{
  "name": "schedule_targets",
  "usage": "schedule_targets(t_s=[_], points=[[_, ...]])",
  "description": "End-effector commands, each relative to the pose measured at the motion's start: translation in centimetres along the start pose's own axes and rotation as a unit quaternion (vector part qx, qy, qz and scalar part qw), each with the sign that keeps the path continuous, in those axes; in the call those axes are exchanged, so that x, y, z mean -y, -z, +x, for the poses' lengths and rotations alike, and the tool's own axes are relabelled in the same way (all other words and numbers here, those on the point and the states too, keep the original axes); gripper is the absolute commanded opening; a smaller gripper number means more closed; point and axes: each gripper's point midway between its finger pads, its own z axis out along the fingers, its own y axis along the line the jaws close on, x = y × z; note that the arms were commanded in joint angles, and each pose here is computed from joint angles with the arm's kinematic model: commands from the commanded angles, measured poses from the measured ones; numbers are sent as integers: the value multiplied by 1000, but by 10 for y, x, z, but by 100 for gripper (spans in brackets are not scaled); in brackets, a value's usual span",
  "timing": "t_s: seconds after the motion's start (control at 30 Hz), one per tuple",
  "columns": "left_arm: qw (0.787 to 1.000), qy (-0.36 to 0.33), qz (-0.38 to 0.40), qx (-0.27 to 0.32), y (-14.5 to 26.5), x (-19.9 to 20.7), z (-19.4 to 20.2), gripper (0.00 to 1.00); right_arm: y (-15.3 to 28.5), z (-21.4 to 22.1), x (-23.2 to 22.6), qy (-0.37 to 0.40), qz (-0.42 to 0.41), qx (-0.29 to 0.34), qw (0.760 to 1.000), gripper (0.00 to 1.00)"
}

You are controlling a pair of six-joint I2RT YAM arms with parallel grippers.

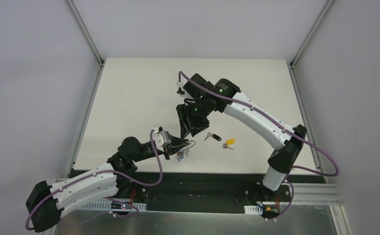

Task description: Put the keys on the keyring

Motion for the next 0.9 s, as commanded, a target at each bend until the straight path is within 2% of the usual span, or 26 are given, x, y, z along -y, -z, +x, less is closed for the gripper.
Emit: schedule_targets(t_s=[0.0,0.13,0.23,0.33,0.43,0.6,0.77,0.87], points=[[998,-3,26,56,-3,10,-34,0,41,-12,-2,25,5,112,993,54],[999,3,20,45,-5,7,-30,0,65,-25,4,53,9,220,974,60],[999,25,10,36,-6,5,-30,0,75,-34,11,70,-12,319,945,67],[999,36,-6,23,-8,-1,-29,0,72,-31,21,82,-40,373,923,81],[998,56,-32,3,-9,-9,-27,0,68,-21,13,99,-81,372,919,85],[996,77,-44,0,-8,-12,-34,0,67,-2,-2,144,-134,352,915,76],[992,102,-69,13,-5,-18,-44,0,64,8,-18,154,-182,323,916,59],[989,122,-78,21,-3,-19,-53,0,60,7,-23,155,-193,314,917,52]])
